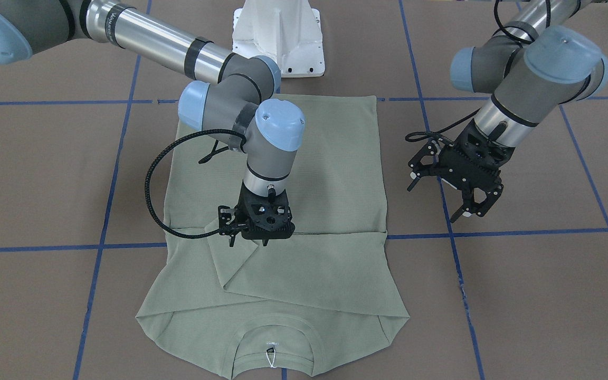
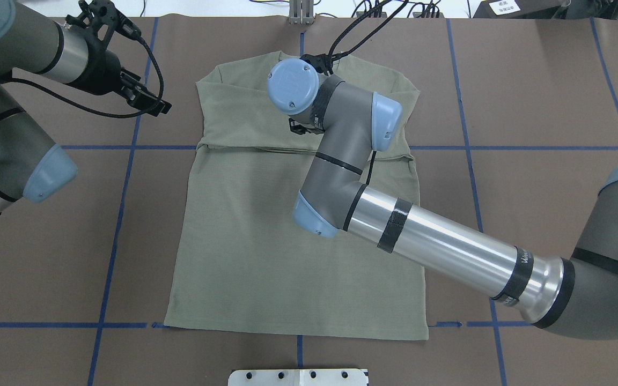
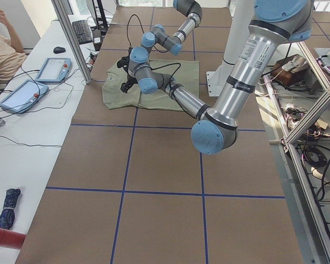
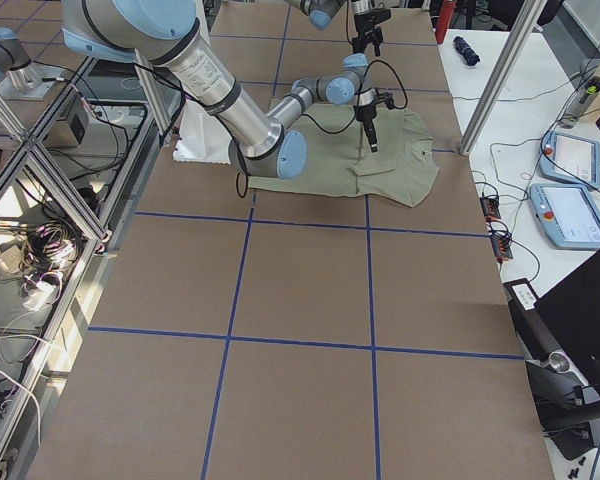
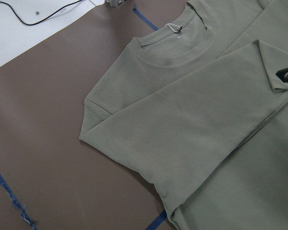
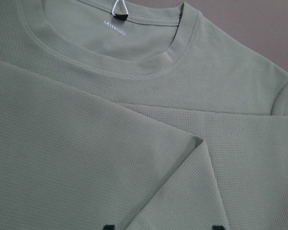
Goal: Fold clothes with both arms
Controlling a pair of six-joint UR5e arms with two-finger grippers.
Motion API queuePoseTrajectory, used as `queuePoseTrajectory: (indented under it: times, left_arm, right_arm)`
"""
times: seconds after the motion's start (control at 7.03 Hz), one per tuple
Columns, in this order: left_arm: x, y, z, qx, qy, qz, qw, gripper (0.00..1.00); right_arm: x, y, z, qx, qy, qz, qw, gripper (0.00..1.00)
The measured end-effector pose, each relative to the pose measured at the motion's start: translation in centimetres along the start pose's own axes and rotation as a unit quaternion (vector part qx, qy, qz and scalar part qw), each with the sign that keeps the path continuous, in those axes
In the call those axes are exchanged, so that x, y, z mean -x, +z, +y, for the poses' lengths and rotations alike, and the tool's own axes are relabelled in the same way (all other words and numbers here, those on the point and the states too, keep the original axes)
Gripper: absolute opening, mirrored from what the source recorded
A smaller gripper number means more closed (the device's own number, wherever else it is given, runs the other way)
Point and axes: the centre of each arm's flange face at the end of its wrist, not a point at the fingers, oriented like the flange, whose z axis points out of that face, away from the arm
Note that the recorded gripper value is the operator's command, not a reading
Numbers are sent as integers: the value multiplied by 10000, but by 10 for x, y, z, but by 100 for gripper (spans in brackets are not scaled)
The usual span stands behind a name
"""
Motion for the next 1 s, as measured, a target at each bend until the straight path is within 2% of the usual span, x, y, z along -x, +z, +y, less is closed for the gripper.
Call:
queuePoseTrajectory:
  times: [0.28,0.43,1.0]
  left_arm:
    - [0,1,1,10,-3,5,10000,100]
    - [0,2,1,14,-4,6,10000,100]
    - [1,3,2,28,-5,2,10000,100]
  right_arm:
    - [6,10,9,-17,-86,108,9999,55]
    - [8,11,10,-39,-101,115,9999,55]
    - [16,20,14,-205,-133,-62,9997,50]
